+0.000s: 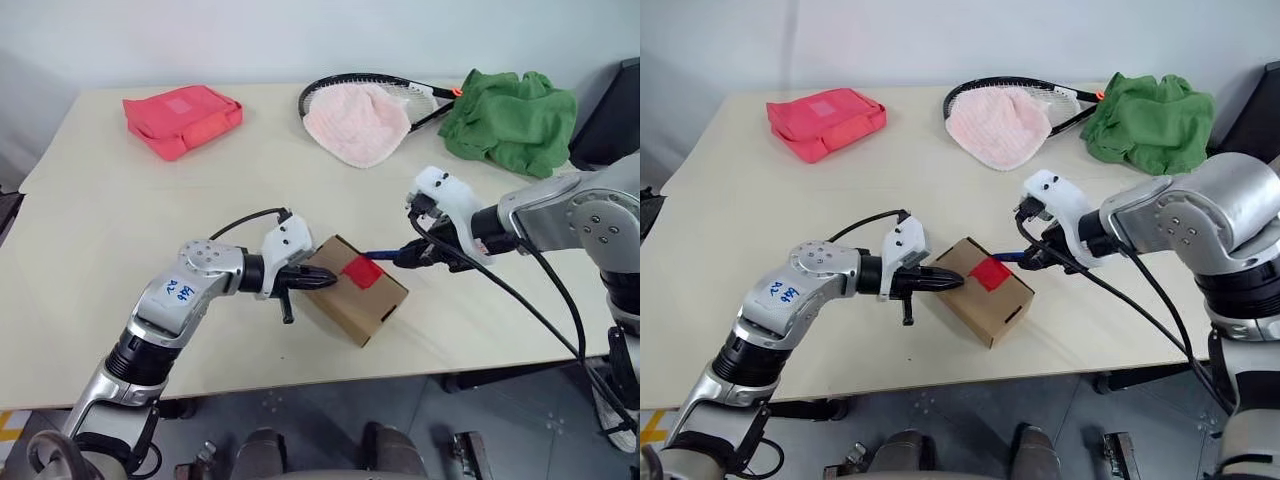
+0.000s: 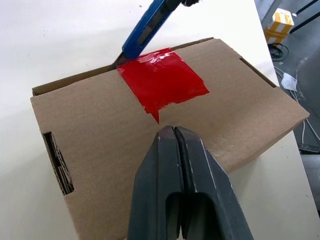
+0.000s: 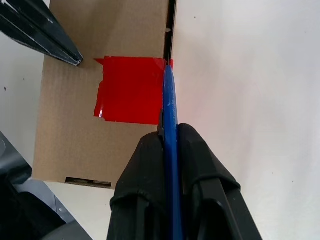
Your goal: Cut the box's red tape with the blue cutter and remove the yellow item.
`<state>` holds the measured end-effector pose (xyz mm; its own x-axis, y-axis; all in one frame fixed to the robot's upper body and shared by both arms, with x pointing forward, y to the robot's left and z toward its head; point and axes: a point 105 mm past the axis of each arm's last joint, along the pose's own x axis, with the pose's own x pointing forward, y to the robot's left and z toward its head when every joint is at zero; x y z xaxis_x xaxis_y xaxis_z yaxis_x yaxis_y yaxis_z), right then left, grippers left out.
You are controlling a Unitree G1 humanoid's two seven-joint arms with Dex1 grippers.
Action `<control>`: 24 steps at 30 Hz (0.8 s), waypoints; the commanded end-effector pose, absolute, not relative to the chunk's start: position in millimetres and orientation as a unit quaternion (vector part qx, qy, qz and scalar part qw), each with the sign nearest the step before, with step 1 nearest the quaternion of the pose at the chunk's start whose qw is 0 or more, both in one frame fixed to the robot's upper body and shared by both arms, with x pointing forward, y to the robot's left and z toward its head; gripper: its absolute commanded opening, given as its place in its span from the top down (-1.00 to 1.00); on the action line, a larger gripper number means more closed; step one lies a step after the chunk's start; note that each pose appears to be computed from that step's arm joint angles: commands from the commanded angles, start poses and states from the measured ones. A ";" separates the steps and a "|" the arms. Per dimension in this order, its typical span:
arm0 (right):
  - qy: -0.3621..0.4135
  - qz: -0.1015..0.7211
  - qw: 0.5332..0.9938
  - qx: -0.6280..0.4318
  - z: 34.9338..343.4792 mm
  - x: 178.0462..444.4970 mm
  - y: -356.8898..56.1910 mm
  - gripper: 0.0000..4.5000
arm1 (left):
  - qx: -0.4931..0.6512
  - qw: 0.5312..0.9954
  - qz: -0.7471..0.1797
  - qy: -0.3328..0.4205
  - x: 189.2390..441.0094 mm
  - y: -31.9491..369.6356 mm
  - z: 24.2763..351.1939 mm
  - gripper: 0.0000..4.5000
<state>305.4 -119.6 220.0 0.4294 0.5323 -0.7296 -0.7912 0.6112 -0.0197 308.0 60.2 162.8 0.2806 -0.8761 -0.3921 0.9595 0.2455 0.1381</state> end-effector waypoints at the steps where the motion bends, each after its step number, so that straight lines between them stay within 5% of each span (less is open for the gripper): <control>1: 0.381 0.401 0.814 -0.180 213.6 302.1 -120.1 0.95 | 0.181 0.771 -0.587 0.165 307.1 57.1 138.7 0.99; 24: 0.462 0.380 0.779 -0.190 204.0 276.1 -129.8 0.95 | 0.213 0.745 -0.585 0.238 303.4 51.7 103.4 0.99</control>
